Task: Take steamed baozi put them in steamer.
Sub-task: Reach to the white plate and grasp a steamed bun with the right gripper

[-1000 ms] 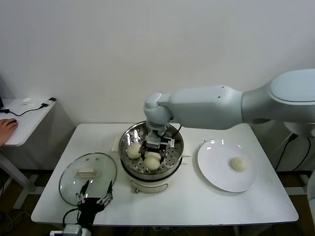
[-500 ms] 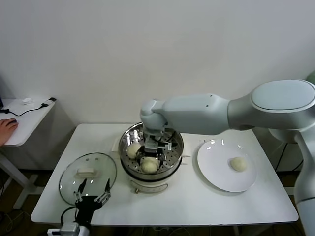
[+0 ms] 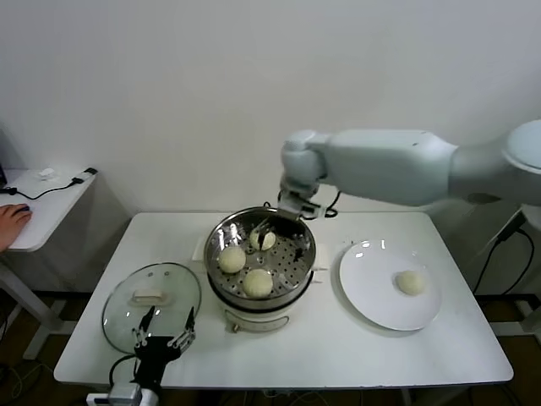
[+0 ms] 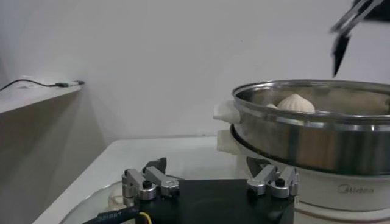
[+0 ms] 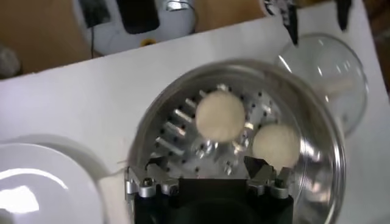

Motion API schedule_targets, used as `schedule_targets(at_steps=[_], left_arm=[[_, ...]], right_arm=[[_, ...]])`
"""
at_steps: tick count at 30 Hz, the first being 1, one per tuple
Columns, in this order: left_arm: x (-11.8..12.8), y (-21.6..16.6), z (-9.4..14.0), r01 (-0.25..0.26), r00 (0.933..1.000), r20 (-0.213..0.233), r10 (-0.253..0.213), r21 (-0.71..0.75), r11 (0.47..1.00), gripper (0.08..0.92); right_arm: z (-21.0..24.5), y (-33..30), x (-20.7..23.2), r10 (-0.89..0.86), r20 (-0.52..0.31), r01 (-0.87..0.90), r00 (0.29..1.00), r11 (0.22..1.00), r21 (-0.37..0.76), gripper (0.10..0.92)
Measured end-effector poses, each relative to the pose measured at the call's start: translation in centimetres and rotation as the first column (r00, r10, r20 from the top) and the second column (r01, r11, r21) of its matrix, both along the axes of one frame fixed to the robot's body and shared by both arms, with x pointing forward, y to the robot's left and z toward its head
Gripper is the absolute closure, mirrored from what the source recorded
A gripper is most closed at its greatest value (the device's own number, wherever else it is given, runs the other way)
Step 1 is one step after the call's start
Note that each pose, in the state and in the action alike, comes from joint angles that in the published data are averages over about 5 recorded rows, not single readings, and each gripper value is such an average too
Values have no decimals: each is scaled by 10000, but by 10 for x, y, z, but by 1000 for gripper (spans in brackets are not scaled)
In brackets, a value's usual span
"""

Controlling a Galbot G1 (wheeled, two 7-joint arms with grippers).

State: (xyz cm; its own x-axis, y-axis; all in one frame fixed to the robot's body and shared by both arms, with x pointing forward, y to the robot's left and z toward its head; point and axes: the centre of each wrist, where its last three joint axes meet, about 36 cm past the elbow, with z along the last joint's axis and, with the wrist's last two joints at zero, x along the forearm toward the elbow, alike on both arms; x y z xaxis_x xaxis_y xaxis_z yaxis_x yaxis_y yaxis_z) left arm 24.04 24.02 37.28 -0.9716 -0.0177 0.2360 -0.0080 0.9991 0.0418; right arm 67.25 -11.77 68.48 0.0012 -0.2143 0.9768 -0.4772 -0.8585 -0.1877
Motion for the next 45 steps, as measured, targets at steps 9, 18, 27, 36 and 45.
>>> schedule_targets(at_steps=[9,18,27,36,45], left_arm=[[4,4,-2,-11,10000,0,11,78,10000,177],[5,4,-9,-16,9999,-101,16,29,10000,177],[5,4,-15,-55,9998,-215,56,30,10000,177],[2,4,-19,-76,9993,-364,77,51,10000,177],[-1,4,-20,-59,9990,-445,62,81,10000,177]], right_arm=[[7,-171,10,-4965,2,4962,8680,8674,-365,199],[-63,-278,-11,-7563,52,7522,6542,6500,-1078,200],[-131,-308,-17,-8482,351,8431,5286,5197,-1381,200],[-182,-305,-11,-8744,500,8677,4826,4696,-1632,200],[-215,-302,-9,-8836,679,8766,4633,4458,-1812,200]])
